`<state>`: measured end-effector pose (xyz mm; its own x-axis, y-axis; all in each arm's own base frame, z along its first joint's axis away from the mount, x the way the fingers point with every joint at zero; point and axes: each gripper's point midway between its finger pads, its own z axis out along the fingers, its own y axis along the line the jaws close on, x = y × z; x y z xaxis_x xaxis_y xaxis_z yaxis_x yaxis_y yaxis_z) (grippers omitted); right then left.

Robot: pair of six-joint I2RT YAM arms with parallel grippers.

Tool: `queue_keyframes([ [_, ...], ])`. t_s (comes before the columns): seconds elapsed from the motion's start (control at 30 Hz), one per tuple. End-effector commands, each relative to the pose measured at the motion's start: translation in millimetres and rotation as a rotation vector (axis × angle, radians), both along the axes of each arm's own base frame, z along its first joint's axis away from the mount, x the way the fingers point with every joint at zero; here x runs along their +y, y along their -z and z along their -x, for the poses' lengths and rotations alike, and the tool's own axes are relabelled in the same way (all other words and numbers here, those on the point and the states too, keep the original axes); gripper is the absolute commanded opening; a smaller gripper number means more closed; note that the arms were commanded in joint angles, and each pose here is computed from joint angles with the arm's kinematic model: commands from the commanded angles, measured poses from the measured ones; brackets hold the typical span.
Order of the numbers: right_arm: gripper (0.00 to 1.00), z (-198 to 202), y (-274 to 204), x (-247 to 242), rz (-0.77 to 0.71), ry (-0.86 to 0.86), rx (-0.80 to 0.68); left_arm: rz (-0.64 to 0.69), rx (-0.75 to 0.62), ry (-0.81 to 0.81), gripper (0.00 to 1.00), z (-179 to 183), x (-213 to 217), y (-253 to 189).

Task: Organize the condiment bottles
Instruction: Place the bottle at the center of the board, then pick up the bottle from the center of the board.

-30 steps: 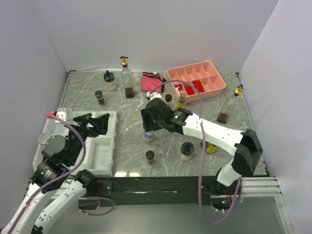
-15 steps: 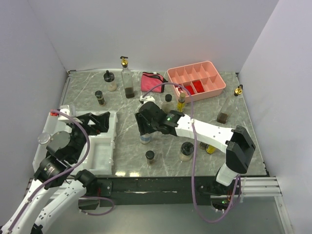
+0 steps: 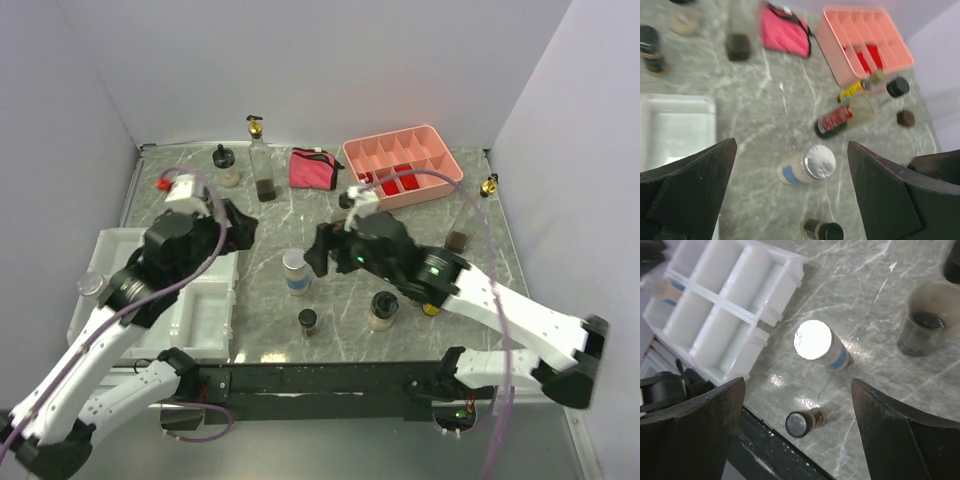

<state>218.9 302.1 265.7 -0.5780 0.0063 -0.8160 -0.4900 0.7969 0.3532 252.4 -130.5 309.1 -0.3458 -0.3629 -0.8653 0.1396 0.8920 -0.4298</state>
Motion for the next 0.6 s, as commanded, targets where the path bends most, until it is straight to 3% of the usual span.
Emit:
queue_keyframes([
  [0.0, 1.00, 15.2, -21.7, -34.5, -0.106, 0.056, -0.056, -0.010, 0.185, 0.194, 0.99, -3.3, -48.9, 31.8],
  [0.13, 1.00, 26.2, -43.0, -68.8, -0.188, 0.107, -0.127, -0.072, 0.289, 0.297, 1.00, -6.6, -87.5, 64.2],
  [0.23, 1.00, 23.6, -36.6, -88.9, -0.162, 0.177, -0.145, -0.136, 0.322, 0.335, 1.00, -7.1, -112.3, 80.1],
  [0.37, 1.00, 26.9, -39.6, -103.5, -0.177, 0.203, -0.171, -0.254, 0.414, 0.306, 1.00, -14.7, -123.8, 114.7],
  [0.57, 1.00, 28.3, -38.6, -111.1, -0.173, 0.213, -0.189, -0.325, 0.470, 0.282, 0.99, -20.9, -131.5, 138.5],
])
